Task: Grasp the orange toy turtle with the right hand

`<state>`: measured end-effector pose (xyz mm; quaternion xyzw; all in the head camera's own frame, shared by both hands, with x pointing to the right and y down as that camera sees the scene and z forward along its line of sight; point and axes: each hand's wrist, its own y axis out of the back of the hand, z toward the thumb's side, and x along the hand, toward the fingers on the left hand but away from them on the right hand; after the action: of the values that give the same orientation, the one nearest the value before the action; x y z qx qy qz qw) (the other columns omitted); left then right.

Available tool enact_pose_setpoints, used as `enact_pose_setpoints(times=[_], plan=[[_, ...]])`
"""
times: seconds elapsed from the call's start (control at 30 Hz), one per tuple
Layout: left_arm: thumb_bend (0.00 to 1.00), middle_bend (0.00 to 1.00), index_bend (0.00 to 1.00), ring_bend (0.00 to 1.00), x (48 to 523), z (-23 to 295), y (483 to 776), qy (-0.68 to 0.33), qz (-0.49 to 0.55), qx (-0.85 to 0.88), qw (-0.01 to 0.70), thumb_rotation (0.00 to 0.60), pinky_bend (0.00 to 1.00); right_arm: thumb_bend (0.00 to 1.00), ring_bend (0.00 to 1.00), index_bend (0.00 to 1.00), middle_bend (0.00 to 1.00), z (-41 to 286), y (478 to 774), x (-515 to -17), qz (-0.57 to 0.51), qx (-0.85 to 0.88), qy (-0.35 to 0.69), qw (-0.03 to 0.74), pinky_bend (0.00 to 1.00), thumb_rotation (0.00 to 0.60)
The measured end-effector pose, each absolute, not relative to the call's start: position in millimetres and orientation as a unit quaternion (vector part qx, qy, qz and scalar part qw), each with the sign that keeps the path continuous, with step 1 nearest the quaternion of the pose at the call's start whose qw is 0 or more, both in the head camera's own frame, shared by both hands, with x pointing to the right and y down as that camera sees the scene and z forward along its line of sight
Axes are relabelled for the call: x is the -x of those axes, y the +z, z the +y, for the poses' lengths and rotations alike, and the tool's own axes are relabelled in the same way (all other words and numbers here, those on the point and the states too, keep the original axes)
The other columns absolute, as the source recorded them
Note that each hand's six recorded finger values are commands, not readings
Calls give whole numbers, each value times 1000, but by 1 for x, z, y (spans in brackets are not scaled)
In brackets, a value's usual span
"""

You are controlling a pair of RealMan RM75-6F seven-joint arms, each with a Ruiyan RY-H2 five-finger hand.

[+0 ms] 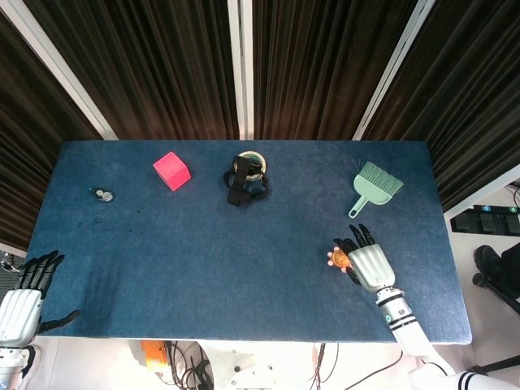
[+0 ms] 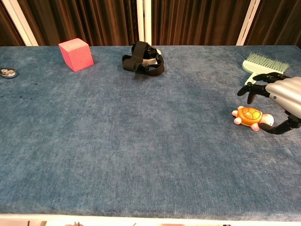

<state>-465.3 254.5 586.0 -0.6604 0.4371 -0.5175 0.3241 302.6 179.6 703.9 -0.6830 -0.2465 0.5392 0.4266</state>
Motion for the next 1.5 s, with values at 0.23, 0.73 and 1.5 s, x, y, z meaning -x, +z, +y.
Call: enact_pose_setpoints(times=[0.23,0.73,1.5], plan=[[0,0,39,0,465,254,586,-517,438,660,324,600,0,264,20,389,400,180,707,-299,-242,684,538,428,0,600],[0,0,39,0,466,254,587,-517,437,661,323,600,0,415,356,1000,878,174,708,-299,-287,667,528,441,0,600],[0,0,39,0,466,254,589,-521,436,661,320,600,0,0,0,0,0,170,679,-323,-301,665,552,403,0,600]])
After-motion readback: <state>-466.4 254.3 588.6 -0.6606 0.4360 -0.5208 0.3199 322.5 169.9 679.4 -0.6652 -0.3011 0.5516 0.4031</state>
